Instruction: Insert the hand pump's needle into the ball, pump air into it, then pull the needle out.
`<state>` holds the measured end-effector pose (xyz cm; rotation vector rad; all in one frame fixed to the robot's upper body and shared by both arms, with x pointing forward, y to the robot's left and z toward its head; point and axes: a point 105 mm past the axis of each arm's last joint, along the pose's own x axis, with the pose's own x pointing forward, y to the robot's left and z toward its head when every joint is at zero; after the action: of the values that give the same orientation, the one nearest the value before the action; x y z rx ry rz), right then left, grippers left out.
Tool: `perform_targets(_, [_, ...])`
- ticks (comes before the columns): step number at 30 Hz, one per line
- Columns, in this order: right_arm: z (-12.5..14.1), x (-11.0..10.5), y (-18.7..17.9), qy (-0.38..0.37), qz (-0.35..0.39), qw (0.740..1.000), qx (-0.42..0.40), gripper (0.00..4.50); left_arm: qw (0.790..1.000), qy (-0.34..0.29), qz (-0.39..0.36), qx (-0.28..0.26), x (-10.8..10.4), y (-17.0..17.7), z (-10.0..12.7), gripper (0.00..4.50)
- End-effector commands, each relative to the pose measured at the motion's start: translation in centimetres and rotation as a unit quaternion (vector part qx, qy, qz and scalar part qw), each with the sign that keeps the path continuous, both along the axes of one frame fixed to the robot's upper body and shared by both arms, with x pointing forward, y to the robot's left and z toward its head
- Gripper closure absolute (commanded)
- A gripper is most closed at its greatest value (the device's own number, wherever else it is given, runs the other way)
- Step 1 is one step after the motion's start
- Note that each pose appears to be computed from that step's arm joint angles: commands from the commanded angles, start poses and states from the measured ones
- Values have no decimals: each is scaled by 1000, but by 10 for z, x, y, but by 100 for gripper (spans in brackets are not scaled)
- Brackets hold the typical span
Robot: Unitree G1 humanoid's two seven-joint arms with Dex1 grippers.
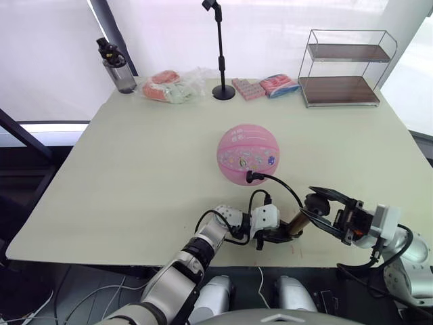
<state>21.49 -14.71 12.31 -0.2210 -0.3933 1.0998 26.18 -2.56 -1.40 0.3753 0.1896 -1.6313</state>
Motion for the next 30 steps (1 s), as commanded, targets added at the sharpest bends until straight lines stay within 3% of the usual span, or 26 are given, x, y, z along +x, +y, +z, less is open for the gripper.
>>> perform_targets(1, [-5,-11,14,31,44,998,-12,240,998,40,16,39,-6,12,-22,341])
perform_targets(30, [124,-3,-14,-115,-1,993,-1,240,998,43,8,39,-8,12,-23,341])
